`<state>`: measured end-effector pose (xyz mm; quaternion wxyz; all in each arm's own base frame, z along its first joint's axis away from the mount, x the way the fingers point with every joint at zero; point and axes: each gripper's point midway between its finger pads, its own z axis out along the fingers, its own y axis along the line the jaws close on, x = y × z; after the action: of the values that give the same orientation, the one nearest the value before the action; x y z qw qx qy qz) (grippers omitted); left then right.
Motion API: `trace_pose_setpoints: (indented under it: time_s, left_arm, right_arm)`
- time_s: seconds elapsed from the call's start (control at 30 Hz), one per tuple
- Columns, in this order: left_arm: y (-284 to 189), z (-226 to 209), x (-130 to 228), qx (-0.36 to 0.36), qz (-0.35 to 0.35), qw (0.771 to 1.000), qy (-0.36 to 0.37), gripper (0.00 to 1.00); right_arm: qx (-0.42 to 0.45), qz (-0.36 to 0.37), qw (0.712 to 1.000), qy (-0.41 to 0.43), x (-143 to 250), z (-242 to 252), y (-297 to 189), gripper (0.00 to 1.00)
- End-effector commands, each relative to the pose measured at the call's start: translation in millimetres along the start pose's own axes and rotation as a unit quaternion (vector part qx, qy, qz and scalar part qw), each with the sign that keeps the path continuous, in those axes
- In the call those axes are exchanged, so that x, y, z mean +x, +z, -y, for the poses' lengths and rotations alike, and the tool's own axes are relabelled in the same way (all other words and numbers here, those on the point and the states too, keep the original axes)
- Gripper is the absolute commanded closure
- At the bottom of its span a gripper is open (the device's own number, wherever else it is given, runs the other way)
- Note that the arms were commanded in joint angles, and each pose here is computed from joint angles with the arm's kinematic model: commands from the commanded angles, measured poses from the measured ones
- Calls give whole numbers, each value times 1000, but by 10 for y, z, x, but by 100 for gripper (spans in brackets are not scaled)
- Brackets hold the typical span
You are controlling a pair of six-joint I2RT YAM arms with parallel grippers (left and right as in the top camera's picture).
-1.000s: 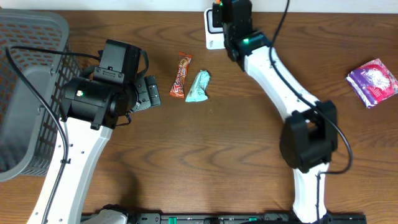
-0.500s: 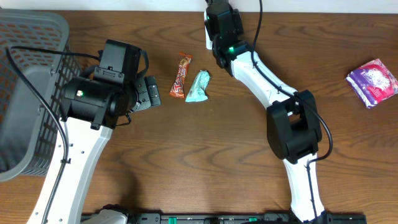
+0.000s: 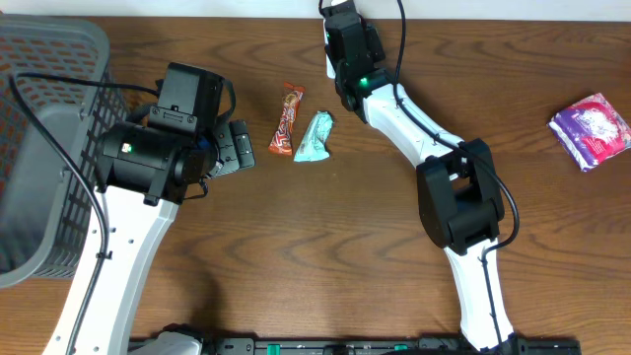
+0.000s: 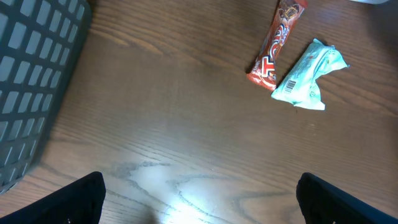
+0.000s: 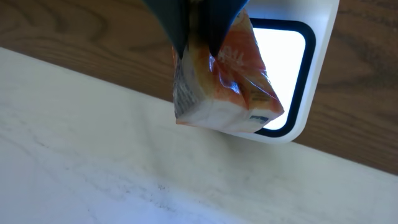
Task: Scan the item barcode
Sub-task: 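Lift the orange packet and hold it up to the white scanner, then carry the orange packet right and release it beside the Carefree package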
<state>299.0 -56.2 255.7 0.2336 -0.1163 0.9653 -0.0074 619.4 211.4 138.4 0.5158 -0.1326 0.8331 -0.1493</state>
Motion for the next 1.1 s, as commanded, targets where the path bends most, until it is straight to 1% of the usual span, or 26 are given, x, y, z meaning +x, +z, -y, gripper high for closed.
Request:
trace_pose_setpoints:
  time_s: [0.0, 0.1, 0.27, 0.4, 0.43, 0.53, 0.6, 0.73, 0.8, 0.87, 0.9, 0.93, 1.0, 1.03, 1.07]
  left_arm:
    - [3, -17, -7, -5, 2, 1000, 5, 2]
    - [3, -18, -7, -6, 2, 1000, 5, 2]
    - [3, -18, -7, -6, 2, 1000, 5, 2]
    - [3, -18, -8, -6, 2, 1000, 5, 2]
    - [3, -18, -7, -6, 2, 1000, 5, 2]
    - [3, -17, -7, -5, 2, 1000, 5, 2]
    - [3, -18, -7, -6, 2, 1000, 5, 2]
    - [3, -18, -7, -6, 2, 1000, 5, 2]
    - [3, -18, -8, -6, 2, 1000, 5, 2]
    - [3, -18, -8, -6, 2, 1000, 5, 2]
    - [3, -18, -8, -6, 2, 1000, 5, 2]
    - [3, -17, -8, -5, 2, 1000, 5, 2]
    - [3, -18, -7, -6, 2, 1000, 5, 2]
    - [3, -17, -7, -5, 2, 1000, 5, 2]
    - [3, -18, -7, -6, 2, 1000, 5, 2]
  right_arm:
    - [21, -1, 1000, -2, -12, 92, 11, 99]
    - [70, -9, 997, 1, 12, 303, 15, 99]
    - [196, -41, 980, 7, 152, 913, -9, 99]
    - [294, -104, 950, -9, 476, 1555, -42, 99]
    - [313, -140, 939, -25, 661, 1776, -46, 99]
    - [324, -213, 920, -52, 1057, 2152, -56, 99]
    - [334, -254, 907, -45, 1329, 2414, -94, 99]
    - [295, -350, 889, -36, 1941, 2810, -159, 99]
    - [275, -388, 879, -23, 2208, 3001, -210, 99]
    - [282, -410, 867, -12, 2379, 3210, -283, 99]
    - [287, -417, 862, -3, 2444, 3295, -315, 95]
    - [295, -424, 856, 9, 2522, 3393, -356, 80]
    - [302, -434, 848, 30, 2643, 3525, -409, 31]
    - [290, -444, 847, 47, 2746, 3570, -426, 1]
    - [278, -451, 847, 55, 2804, 3571, -435, 1]
